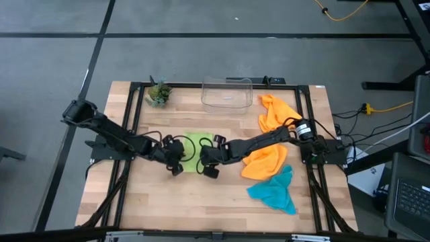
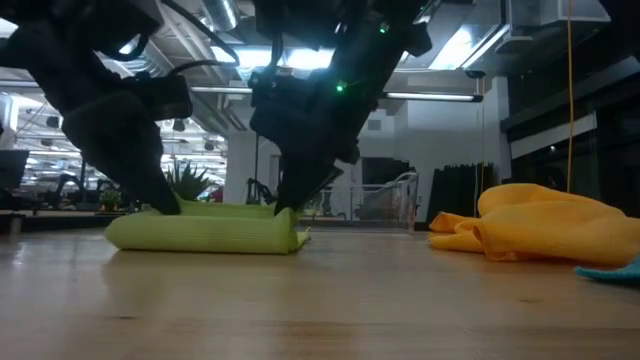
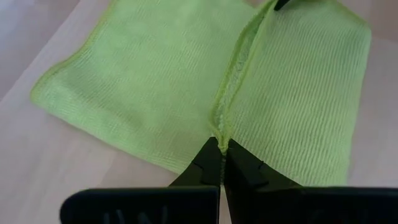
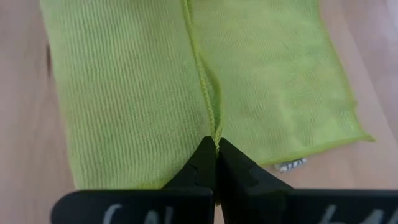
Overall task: Fold microfiber towels
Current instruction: Fold the green microfiber cloth
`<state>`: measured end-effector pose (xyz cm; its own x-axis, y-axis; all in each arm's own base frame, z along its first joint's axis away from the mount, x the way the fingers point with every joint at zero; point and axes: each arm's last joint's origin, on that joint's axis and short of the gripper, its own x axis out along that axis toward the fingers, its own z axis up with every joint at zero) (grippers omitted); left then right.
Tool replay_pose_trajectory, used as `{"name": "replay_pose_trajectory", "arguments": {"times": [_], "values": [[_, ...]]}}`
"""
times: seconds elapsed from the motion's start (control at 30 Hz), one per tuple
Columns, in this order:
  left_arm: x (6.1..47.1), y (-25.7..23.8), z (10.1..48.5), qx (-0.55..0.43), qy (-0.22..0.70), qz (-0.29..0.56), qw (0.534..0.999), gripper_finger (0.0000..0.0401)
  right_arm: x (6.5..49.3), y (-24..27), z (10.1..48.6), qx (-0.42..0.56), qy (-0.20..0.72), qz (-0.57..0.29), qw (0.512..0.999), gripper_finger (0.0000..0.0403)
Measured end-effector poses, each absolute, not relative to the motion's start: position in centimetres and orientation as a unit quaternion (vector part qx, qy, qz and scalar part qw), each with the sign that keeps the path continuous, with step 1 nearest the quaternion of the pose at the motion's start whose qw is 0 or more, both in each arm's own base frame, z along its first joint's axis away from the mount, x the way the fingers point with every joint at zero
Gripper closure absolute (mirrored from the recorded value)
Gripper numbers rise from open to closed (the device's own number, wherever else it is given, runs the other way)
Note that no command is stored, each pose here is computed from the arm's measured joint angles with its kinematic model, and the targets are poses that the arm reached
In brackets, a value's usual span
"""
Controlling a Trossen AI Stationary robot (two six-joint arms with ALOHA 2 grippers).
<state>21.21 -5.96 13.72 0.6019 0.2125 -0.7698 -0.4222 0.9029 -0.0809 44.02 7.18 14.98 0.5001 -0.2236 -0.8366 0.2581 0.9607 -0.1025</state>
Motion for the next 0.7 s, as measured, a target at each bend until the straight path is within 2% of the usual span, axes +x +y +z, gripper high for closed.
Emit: {"name": "replay_pose_trajectory", "arguments": {"times": [0.37,0.53,0.7], "values": [[21.4,-5.3,13.7,-0.114,0.411,0.181,0.886,0.0401,44.0,7.0,15.0,0.020,0.481,-0.138,0.865,0.0395],[21.5,-4.9,13.7,-0.116,0.411,0.187,0.884,0.0397,44.1,6.8,15.0,0.018,0.480,-0.144,0.865,0.0347],[21.6,-4.6,13.7,-0.103,0.414,0.187,0.885,0.0357,44.1,6.5,15.0,0.021,0.479,-0.148,0.865,0.0292]]}}
